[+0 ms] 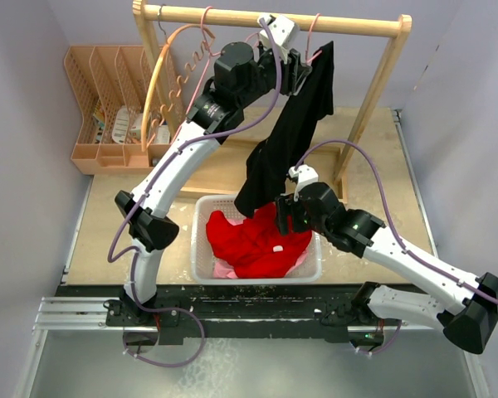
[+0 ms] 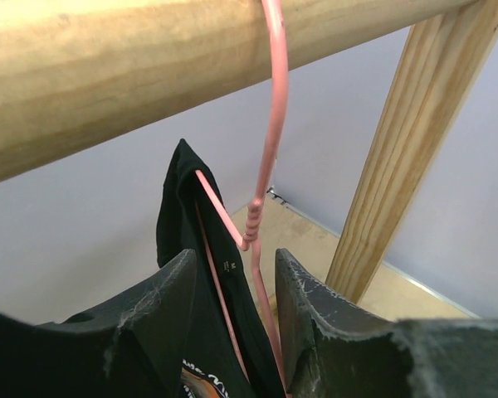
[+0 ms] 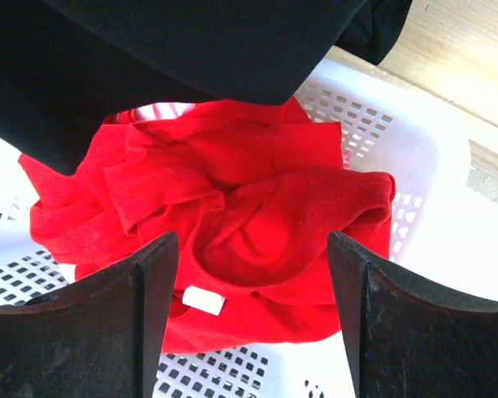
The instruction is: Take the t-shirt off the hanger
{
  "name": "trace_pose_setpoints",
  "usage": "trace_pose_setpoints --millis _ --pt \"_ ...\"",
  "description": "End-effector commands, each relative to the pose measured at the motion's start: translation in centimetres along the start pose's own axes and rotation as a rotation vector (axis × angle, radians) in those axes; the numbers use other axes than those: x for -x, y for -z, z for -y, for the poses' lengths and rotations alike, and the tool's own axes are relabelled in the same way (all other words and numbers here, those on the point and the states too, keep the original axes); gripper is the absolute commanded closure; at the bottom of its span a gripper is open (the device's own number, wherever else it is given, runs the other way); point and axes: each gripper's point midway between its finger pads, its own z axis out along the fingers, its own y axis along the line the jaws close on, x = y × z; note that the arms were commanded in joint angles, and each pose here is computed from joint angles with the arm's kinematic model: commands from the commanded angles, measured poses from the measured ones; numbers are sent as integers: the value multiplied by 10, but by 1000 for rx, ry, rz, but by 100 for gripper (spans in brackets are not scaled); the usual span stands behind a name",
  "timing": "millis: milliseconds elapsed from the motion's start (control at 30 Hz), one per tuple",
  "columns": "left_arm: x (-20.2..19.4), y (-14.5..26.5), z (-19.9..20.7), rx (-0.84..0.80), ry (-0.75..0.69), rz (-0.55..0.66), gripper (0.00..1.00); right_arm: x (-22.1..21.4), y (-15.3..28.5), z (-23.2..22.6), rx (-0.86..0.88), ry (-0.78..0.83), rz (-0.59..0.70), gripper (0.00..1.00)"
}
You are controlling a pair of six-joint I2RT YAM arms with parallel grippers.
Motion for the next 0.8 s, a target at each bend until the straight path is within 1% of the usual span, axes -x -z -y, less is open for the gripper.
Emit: trace_pose_setpoints --millis 0,367,433,533,600,667,700,767 --pt "19 -1 2 -2 -21 68 53 7 2 -5 21 -21 36 26" --pt "6 -8 1 -8 -16 45 55 5 3 -3 19 -21 38 26" --pt "3 -9 1 -8 -15 41 61 6 3 -3 20 -23 41 26" --pt "-1 -10 0 -6 -18 35 74 5 3 -3 19 -24 40 26" --pt "-4 -12 1 -7 -18 30 84 6 4 -3 21 -25 43 26" --pt "-5 -12 0 -5 -21 28 97 6 4 -3 22 -26 45 26" --pt "-6 -13 -1 -2 -22 28 100 7 5 -3 23 -26 46 26" --pt "-5 -13 -1 2 -26 33 100 7 6 -3 23 -27 50 26"
